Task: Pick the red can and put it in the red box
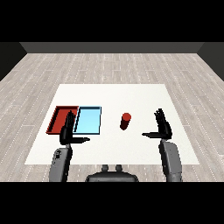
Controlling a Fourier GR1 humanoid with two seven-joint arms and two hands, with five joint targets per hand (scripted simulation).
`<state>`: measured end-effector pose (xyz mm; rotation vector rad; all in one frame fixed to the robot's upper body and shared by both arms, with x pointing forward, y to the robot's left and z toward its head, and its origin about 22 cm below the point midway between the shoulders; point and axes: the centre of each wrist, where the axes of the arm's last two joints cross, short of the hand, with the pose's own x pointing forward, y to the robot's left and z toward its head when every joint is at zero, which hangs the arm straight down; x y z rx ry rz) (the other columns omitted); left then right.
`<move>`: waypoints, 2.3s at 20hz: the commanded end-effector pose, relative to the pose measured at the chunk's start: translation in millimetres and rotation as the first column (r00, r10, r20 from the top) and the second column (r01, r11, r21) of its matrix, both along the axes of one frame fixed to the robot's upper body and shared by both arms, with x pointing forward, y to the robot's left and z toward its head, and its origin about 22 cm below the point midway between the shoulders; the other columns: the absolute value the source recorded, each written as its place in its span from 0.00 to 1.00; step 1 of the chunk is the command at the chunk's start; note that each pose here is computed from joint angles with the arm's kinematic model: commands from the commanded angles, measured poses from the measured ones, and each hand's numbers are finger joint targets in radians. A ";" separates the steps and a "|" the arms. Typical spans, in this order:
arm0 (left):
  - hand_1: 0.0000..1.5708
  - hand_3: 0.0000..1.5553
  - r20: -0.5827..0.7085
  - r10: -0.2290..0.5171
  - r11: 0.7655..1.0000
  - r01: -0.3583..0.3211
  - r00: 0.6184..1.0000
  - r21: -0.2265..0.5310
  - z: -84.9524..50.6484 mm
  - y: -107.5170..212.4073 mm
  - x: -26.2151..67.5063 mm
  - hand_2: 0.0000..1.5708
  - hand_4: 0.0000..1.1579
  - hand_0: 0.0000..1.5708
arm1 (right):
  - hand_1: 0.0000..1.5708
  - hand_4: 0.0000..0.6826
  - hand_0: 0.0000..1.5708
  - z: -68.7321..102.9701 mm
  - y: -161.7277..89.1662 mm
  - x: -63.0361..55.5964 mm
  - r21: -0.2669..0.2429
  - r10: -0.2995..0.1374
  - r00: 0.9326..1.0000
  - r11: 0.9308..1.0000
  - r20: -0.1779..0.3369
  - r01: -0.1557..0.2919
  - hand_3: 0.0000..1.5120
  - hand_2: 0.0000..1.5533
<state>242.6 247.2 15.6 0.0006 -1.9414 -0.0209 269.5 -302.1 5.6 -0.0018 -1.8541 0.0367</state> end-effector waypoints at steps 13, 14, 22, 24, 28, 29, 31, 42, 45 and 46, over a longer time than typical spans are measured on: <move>0.00 0.00 0.083 -0.004 0.999 0.007 0.997 -0.038 -12.7 4.4 1.0 0.00 0.00 0.00 | 0.00 0.00 0.00 7.6 7.7 35.3 0.047 0.048 0.998 0.998 0.029 -0.049 0.00 0.00; 0.00 0.00 0.088 -0.016 0.998 0.021 0.996 -0.060 -6.6 5.7 -1.3 0.00 0.00 0.00 | 0.00 0.00 0.00 3.8 17.7 33.5 0.016 0.036 0.999 0.999 0.013 -0.036 0.00 0.00; 0.00 0.00 0.110 -0.005 0.998 0.011 0.994 -0.060 -13.2 -2.6 7.2 0.00 0.00 0.00 | 0.00 0.00 0.00 -14.7 23.3 54.2 0.076 0.088 0.995 0.994 -0.048 -0.084 0.00 0.00; 0.00 0.00 0.099 -0.020 0.998 0.026 0.995 -0.062 4.7 11.5 9.7 0.00 0.00 0.00 | 0.00 0.00 0.00 -5.5 43.5 59.2 0.113 0.100 0.993 0.989 -0.069 -0.092 0.00 0.00; 0.00 0.00 0.105 -0.006 0.998 0.013 0.994 -0.062 8.4 -3.4 -0.7 0.00 0.00 0.00 | 0.00 0.00 0.00 -35.9 50.4 63.7 0.101 0.113 0.991 0.989 -0.078 -0.105 0.00 0.00; 0.00 0.00 0.101 -0.006 0.998 0.012 0.995 -0.060 -7.7 1.8 11.8 0.00 0.00 0.00 | 0.00 0.00 0.00 -21.4 47.1 60.2 0.101 0.118 0.991 0.989 -0.067 -0.111 0.00 0.00; 0.00 0.00 0.095 -0.023 0.997 0.030 0.995 -0.065 -1.2 26.4 11.7 0.00 0.00 0.00 | 0.00 0.00 0.00 -32.9 62.7 59.6 0.138 0.129 0.988 0.984 -0.085 -0.117 0.00 0.00; 0.00 0.00 0.099 -0.001 0.997 0.008 0.995 -0.073 1.4 5.9 8.3 0.00 0.00 0.00 | 0.00 0.00 0.00 -59.9 87.3 67.2 0.191 0.181 0.974 0.970 -0.138 -0.153 0.00 0.00; 0.00 0.00 0.087 0.001 0.997 0.006 0.996 -0.077 -9.3 8.8 4.8 0.00 0.00 0.00 | 0.00 0.00 0.00 -67.7 83.2 65.1 0.204 0.179 0.972 0.968 -0.155 -0.146 0.00 0.00; 0.00 0.00 0.092 -0.018 0.995 0.027 0.996 -0.095 -10.1 -14.3 -16.7 0.00 0.00 0.00 | 0.00 0.00 0.00 -72.3 83.6 74.3 0.200 0.196 0.968 0.966 -0.155 -0.163 0.00 0.00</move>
